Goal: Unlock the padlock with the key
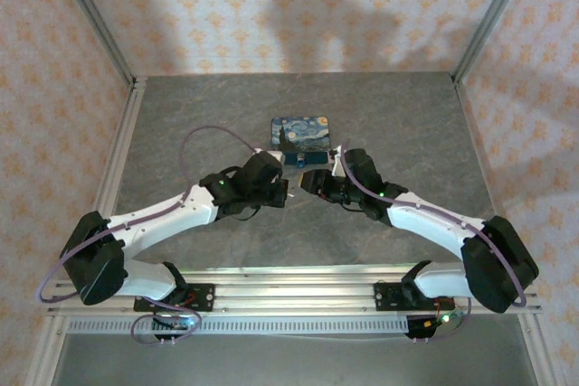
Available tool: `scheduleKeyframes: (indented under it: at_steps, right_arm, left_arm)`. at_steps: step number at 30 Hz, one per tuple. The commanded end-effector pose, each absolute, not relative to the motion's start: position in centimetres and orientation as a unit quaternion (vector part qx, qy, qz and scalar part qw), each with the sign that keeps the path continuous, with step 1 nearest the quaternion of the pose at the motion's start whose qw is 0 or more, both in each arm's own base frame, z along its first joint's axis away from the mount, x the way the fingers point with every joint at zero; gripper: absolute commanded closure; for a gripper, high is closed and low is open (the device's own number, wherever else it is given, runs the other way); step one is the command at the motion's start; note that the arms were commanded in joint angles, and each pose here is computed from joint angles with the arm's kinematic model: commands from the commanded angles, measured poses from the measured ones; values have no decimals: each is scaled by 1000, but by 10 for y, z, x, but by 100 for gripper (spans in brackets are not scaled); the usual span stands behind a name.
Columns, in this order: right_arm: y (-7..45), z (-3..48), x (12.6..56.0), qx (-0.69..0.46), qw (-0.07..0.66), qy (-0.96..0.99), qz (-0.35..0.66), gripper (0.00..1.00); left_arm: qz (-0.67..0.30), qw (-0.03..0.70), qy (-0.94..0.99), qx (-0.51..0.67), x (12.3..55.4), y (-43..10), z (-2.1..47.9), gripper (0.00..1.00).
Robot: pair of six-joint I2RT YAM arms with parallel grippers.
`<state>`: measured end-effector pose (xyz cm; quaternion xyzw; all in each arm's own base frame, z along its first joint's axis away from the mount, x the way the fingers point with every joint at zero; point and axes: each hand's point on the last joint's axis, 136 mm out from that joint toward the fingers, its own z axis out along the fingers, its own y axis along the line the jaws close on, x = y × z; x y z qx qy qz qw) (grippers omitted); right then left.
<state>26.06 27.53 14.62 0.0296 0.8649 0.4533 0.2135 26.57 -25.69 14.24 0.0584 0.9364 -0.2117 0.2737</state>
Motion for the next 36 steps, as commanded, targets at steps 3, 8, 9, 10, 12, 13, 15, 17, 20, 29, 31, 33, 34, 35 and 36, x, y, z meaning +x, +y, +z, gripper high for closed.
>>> scheduleKeyframes:
  at_steps: [3,8,9,10,12,13,15,17,20,29,31,33,34,35,36]
  right_arm:
    - [292,186,264,21,220,825,520,62]
    - [293,199,264,21,228,813,536,70]
    - [292,201,264,21,230,812,537,71]
    - [292,201,264,20,230,812,536,72]
    - [292,201,263,18,229,813,535,74]
    - [293,200,263,18,226,814,534,75]
    - [293,200,263,18,225,815,533,77]
    - [293,200,262,17,225,814,535,78]
    - [293,202,261,17,224,814,536,75]
    - [289,204,257,14,230,814,533,68]
    - [290,205,256,11,229,814,534,68]
    - [291,205,255,9,229,814,534,68]
    - [291,204,254,8,227,815,533,69]
    - [292,203,254,6,227,816,532,69]
    - [292,202,253,5,225,817,531,69]
  left_arm:
    - [-245,273,927,80,263,-263,168,100]
    - [-257,279,920,96,264,-267,178,100]
    - [-258,280,920,97,264,-267,179,100]
    - [-260,280,919,97,264,-268,180,100]
    - [-263,282,918,96,264,-268,182,100]
    - [-265,283,917,96,264,-268,182,100]
    - [-268,284,916,95,263,-268,184,100]
    - [-270,285,915,94,263,-268,185,100]
    - [-271,286,915,92,263,-268,186,100]
    - [-272,285,915,89,266,-269,186,100]
    - [-272,285,915,87,266,-268,186,100]
    - [-272,286,915,87,266,-268,186,100]
    - [-273,287,914,87,266,-268,187,100]
    - [-273,287,914,87,266,-268,187,100]
    - [-274,288,914,87,266,-269,187,100]
